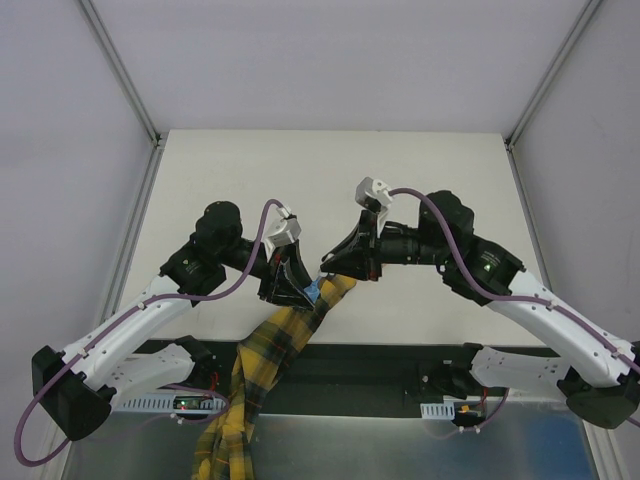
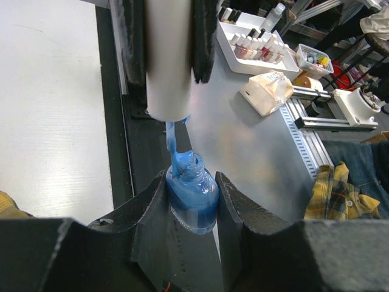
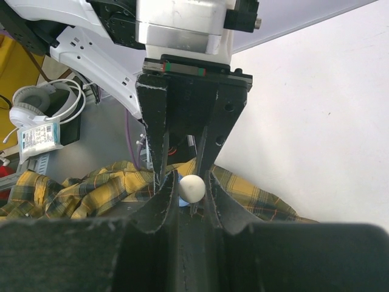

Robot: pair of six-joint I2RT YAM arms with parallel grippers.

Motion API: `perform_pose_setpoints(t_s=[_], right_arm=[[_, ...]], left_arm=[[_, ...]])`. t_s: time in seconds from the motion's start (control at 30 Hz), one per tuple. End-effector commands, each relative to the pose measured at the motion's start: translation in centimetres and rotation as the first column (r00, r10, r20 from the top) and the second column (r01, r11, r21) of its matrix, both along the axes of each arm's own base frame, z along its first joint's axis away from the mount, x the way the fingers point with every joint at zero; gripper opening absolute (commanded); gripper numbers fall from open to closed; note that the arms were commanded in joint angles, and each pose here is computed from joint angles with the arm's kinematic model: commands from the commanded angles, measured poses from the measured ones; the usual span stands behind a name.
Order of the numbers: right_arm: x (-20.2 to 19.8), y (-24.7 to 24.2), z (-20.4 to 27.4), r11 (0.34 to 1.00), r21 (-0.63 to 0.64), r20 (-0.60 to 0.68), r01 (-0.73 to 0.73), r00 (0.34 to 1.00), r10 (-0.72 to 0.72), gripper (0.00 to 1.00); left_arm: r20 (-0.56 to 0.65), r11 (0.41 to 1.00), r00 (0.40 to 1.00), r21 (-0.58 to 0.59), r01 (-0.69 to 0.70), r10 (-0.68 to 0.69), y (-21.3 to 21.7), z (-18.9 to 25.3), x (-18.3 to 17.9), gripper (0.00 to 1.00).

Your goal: Paint the nails

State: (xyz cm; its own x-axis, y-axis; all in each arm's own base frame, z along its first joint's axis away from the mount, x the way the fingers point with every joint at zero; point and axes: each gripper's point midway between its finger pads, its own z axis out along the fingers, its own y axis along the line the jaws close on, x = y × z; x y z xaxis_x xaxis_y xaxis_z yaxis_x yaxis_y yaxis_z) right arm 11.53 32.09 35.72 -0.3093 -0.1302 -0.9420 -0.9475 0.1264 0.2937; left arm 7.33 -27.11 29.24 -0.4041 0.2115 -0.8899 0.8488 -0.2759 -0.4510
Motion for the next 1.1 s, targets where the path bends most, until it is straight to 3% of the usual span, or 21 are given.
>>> perform_pose_setpoints(t_s=[0.0,0.37,0.63,0.77,0.97,1.07], right_arm=[[-1.0,-0.8,3.1,0.995,0.096,0.053,-0.027,0.998,0.022,0.00],[-1.1,-1.3,3.6,0.994,0.109,0.049,-0.004,0.999,-0.001,0.00],[3.1,-2.7,1.5,0.971,0.056,-0.011,0.234,0.972,-0.234,0.01],[6.3,-5.2,-0.7,0.901,-0.005,-0.048,0.435,0.899,-0.434,0.00],[10.4,-11.1,-6.3,0.721,-0.106,-0.046,0.685,0.721,-0.691,0.00],[12.4,-13.6,-7.8,0.640,-0.081,-0.047,0.764,0.639,-0.768,0.00]], left_arm=[[0.065,0.998,0.998,-0.052,0.030,-0.026,-0.2,1.8,-0.2,0.00],[0.068,0.999,0.998,-0.039,-0.006,0.008,-0.5,1.4,0.5,0.00],[0.116,0.991,0.984,-0.032,-0.130,0.133,-0.6,1.0,2.1,0.00],[0.175,0.953,0.937,-0.028,-0.302,0.302,-0.7,0.7,4.9,0.00],[0.206,0.919,0.897,-0.029,-0.394,0.391,-0.5,0.5,6.5,0.00],[0.209,0.907,0.885,-0.023,-0.420,0.415,-0.5,0.3,7.0,0.00]])
